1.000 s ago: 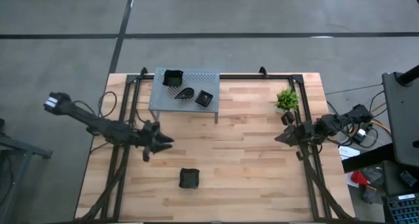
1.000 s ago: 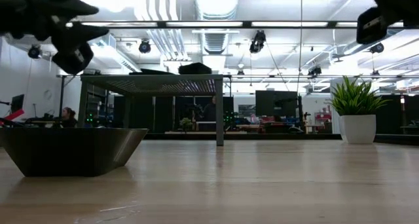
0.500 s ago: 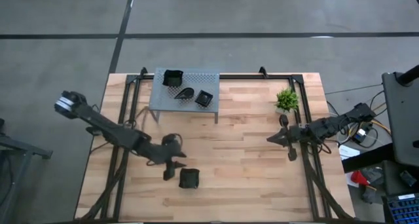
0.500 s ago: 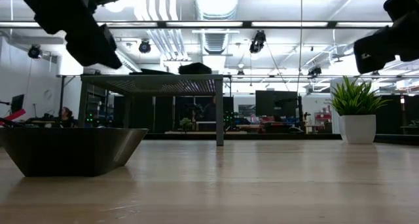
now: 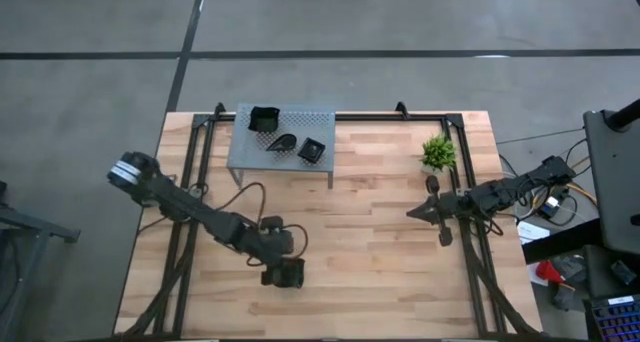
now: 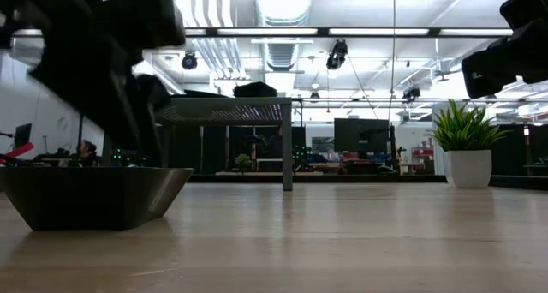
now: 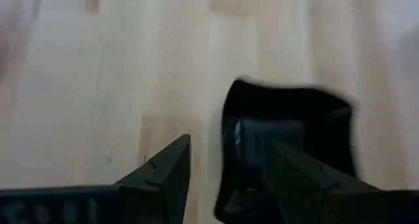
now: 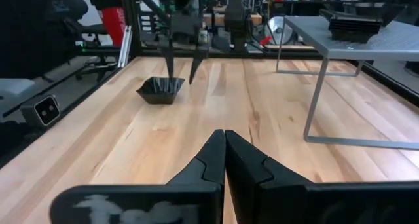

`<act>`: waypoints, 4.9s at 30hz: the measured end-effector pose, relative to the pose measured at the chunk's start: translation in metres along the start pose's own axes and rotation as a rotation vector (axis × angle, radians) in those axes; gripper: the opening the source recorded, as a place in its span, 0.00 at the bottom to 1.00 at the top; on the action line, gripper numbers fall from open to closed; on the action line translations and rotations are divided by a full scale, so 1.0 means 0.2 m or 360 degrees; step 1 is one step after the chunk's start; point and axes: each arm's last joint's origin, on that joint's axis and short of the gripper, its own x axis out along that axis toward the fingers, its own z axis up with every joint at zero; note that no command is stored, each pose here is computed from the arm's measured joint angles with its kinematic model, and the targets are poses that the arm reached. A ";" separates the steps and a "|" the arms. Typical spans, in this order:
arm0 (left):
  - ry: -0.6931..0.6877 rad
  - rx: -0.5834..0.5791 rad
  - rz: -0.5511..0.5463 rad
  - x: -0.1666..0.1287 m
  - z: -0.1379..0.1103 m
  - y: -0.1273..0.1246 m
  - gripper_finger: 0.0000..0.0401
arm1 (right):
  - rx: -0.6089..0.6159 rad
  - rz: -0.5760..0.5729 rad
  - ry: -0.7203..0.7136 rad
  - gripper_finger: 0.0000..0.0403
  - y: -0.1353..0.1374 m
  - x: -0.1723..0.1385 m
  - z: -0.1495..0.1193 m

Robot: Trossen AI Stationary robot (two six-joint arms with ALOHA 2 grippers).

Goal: Pick & Place Mini shaped plates
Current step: Stack the black distorted square plate on top of the black distorted square plate on the shelf, then return to Home Position

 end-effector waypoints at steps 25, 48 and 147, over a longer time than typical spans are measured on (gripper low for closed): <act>0.0106 0.0098 0.0057 0.11 -0.04 0.01 0.26 | 0.0002 0.0003 0.0002 0.02 0.00 0.00 0.00; -0.0243 0.0223 0.0676 -0.39 0.18 0.12 0.00 | -0.0005 -0.0001 0.0001 0.02 0.00 0.00 0.00; -0.1117 -0.1513 0.1092 -1.06 0.15 1.26 0.38 | -0.0005 0.0002 0.0002 0.02 0.00 0.00 0.00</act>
